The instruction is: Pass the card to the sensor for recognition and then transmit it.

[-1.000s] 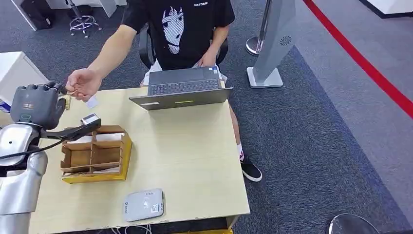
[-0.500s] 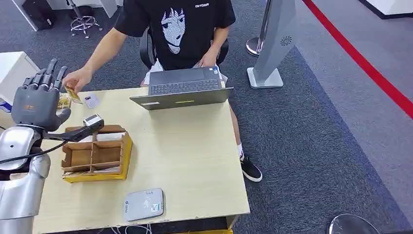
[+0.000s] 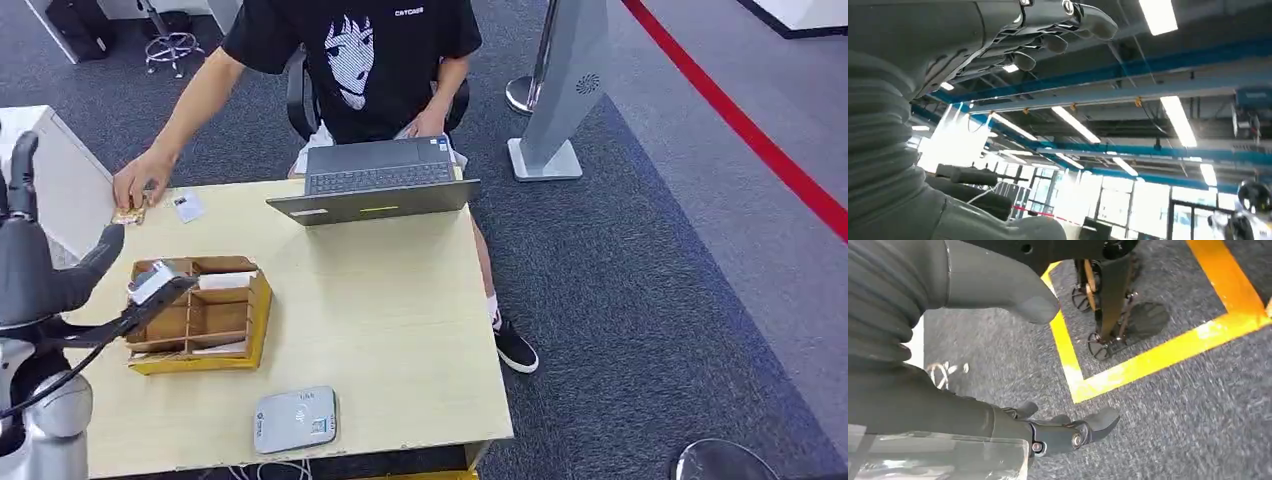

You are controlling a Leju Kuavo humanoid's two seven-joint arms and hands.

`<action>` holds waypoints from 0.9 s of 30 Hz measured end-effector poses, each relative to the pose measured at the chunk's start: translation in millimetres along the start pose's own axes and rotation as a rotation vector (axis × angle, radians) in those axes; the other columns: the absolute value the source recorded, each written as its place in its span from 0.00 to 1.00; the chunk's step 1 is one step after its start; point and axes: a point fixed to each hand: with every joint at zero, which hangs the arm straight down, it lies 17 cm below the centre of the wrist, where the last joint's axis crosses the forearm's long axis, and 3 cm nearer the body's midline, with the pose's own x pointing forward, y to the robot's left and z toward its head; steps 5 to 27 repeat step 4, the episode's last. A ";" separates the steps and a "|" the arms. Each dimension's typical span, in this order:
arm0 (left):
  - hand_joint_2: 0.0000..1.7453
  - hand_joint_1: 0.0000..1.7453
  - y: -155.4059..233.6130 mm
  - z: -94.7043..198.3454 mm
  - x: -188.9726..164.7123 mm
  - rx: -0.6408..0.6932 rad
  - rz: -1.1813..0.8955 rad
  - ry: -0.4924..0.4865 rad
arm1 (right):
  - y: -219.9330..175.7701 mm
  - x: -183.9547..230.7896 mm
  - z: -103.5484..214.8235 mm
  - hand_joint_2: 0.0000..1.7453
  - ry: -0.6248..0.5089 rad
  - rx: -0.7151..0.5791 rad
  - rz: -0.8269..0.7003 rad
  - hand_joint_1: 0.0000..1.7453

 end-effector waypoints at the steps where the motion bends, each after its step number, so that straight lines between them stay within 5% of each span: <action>1: 1.00 0.00 8.4 2.1 -0.2 0.021 0.022 0.003 | 0.6 -0.1 0.1 1.00 0.004 -0.001 -0.023 0.00; 4: 1.00 0.00 36.6 16.0 -5.9 0.082 0.074 0.020 | 5.8 -3.9 1.5 1.00 0.016 0.001 -0.091 0.00; 27: 1.00 0.00 36.6 16.0 -5.9 0.082 0.074 0.020 | 5.8 -3.9 1.5 1.00 0.016 0.001 -0.091 0.00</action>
